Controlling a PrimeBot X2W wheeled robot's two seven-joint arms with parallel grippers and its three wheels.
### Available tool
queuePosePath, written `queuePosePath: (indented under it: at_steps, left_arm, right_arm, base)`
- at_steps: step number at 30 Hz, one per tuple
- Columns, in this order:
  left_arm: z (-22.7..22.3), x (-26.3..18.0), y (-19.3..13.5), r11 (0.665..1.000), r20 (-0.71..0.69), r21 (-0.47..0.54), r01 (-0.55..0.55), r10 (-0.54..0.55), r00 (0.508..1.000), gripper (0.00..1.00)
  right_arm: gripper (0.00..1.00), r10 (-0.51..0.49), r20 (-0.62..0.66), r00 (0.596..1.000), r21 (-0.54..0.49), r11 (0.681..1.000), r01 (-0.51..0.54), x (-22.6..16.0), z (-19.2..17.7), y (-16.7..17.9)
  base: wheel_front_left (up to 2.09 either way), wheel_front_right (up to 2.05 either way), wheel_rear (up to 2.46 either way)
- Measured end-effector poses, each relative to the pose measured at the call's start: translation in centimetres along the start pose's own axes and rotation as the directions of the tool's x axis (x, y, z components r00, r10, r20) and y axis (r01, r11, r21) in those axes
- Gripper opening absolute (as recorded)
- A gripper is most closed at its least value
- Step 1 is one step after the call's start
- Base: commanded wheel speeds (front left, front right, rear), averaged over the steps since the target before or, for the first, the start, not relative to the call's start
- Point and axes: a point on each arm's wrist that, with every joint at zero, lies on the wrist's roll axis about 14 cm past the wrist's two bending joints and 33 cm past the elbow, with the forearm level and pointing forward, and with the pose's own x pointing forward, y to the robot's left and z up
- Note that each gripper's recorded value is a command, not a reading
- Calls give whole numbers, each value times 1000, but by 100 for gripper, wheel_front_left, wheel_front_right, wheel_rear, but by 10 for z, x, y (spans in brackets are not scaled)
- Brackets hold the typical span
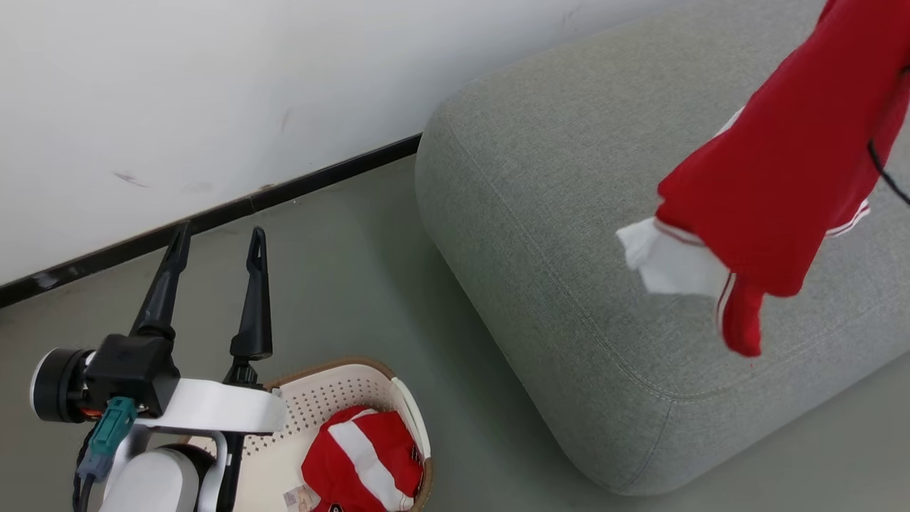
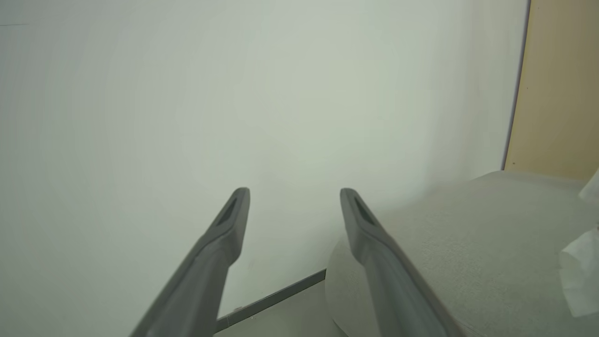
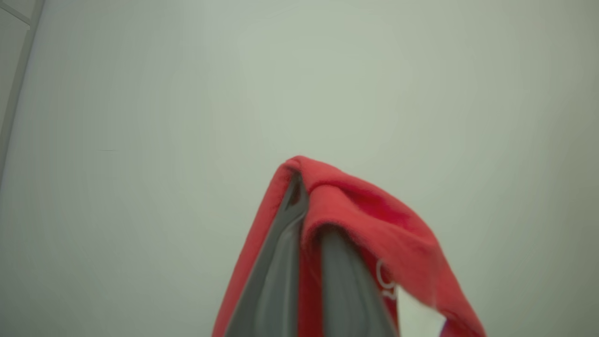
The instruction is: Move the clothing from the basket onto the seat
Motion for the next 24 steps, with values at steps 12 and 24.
queuePosePath:
  at_steps: [12,24]
  left_arm:
    - [-3,-4,27,998,-17,41,-44,45,999,100]
    - [-7,-8,49,995,-36,69,-78,81,996,100]
  right_arm:
    - [0,-147,-63,987,-79,987,142,45,-7,-59]
    - [0,-176,-123,977,-140,977,158,89,-30,-65]
  base:
    - [0,0,0]
    - [0,0,0]
